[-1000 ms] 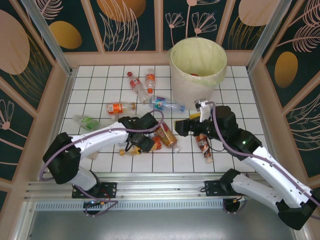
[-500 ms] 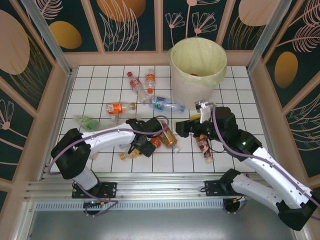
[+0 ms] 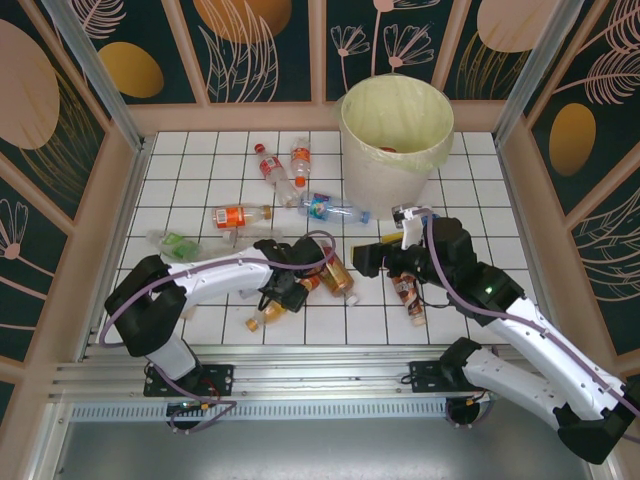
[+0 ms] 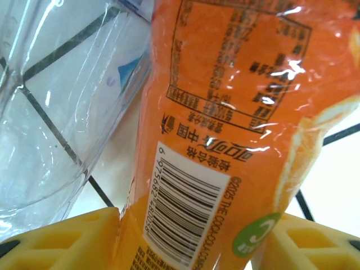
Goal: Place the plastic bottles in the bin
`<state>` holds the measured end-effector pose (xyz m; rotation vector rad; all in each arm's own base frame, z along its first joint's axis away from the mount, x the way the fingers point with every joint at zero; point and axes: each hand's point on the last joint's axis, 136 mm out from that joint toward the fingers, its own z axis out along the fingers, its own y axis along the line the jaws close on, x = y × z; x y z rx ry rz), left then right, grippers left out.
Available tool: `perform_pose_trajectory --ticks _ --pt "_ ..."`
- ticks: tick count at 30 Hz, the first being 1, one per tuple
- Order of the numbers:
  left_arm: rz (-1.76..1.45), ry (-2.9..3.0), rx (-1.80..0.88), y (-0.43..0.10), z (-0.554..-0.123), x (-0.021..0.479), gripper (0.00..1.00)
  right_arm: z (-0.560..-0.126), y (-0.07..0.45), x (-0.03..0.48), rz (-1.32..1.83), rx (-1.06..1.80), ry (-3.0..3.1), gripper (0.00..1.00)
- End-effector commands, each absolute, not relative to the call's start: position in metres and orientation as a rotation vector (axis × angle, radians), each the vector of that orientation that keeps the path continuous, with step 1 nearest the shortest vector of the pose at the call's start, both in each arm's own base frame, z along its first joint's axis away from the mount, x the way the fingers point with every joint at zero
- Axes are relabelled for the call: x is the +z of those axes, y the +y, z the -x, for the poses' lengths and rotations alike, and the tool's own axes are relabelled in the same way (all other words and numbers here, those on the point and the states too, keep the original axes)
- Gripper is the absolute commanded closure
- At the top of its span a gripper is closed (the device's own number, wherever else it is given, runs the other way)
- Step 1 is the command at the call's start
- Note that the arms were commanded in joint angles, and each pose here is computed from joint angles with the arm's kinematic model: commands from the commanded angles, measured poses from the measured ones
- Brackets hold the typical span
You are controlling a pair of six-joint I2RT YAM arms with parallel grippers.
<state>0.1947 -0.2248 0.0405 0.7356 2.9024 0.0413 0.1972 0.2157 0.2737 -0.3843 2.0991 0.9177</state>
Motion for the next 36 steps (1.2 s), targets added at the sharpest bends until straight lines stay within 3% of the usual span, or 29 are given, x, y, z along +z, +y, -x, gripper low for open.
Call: perform_pose_trajectory --ticks 1,5,15,24,36 --pt "-0.639 2.941 -0.014 -0.238 -0.196 0.029 0.44 -0.195 0.213 0.276 0.361 0.920 2.091 0.02" --pt "-0.585 2.910 -0.033 -0.248 -0.207 0.037 0.39 -0.195 0.212 0.274 0.355 0.919 2.094 0.02" --pt "-0.564 2.917 -0.050 -0.235 -0.196 0.051 0.06 -0.193 0.209 0.272 0.346 0.918 2.093 0.02" --pt "-0.527 2.971 -0.042 -0.202 -0.165 0.049 0.06 -0.194 0.211 0.272 0.347 0.927 2.090 0.02" --pt "-0.586 2.973 -0.092 -0.216 -0.168 0.033 0.08 -0.193 0.210 0.271 0.332 0.935 2.098 0.02"
